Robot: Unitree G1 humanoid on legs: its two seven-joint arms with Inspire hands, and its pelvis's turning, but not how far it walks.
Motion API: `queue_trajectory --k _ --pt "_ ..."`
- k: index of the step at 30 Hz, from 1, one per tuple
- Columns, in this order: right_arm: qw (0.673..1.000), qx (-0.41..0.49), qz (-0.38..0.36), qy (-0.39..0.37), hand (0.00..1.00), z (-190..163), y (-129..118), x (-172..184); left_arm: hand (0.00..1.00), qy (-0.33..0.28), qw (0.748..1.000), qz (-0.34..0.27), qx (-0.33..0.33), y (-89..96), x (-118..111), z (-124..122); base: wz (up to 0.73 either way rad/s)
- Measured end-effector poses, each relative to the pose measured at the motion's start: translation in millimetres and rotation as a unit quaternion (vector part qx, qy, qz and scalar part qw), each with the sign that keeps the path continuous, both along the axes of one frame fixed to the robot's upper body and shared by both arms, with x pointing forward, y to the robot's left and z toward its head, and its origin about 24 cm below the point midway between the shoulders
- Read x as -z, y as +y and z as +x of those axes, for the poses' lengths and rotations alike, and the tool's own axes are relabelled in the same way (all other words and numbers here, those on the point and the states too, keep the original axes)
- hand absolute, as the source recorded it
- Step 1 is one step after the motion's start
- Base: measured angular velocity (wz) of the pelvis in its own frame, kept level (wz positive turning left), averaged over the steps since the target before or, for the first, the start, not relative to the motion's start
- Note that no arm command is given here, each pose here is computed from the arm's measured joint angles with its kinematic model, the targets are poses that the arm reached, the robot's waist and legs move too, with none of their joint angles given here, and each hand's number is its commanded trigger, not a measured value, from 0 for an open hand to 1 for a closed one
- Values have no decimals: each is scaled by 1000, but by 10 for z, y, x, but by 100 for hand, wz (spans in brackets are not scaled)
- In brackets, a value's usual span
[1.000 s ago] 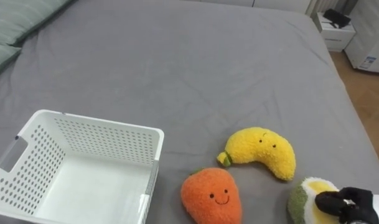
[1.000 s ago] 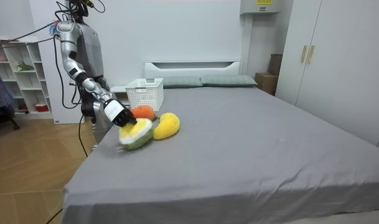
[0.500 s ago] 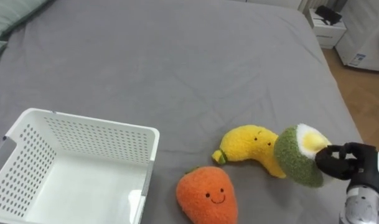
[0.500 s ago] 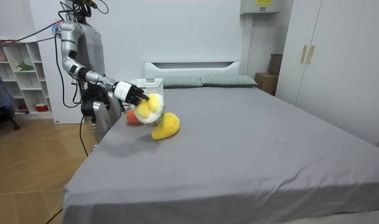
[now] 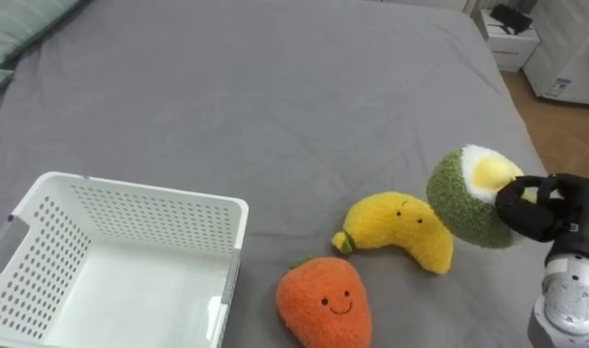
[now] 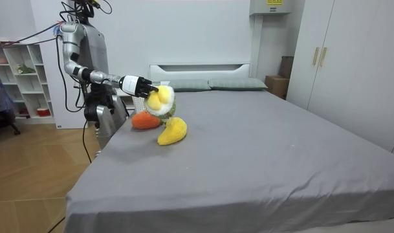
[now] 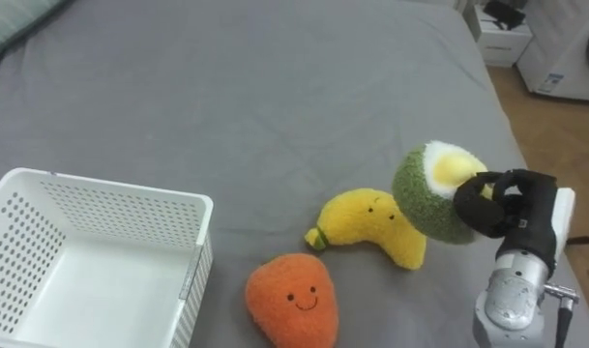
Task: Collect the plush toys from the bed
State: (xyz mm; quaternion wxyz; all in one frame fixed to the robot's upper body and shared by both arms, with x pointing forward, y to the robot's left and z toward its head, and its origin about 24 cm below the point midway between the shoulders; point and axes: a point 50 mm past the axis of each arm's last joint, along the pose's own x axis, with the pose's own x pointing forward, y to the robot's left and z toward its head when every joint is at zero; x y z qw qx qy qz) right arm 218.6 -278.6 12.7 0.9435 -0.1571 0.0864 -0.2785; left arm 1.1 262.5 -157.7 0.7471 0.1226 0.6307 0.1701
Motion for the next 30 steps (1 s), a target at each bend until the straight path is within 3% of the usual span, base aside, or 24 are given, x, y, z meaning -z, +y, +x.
queue_trajectory --k 10,23,30 --pt "997 -55 -4 -45 100 119 153 -235 0 -12 1000 7 2 9 -9 80 0" --pt "978 -195 -8 -73 100 287 617 -468 0 -20 1000 8 14 -23 -4 157 6" --pt "961 -255 -46 -97 100 463 834 -656 0 -17 1000 0 18 -81 17 160 12"
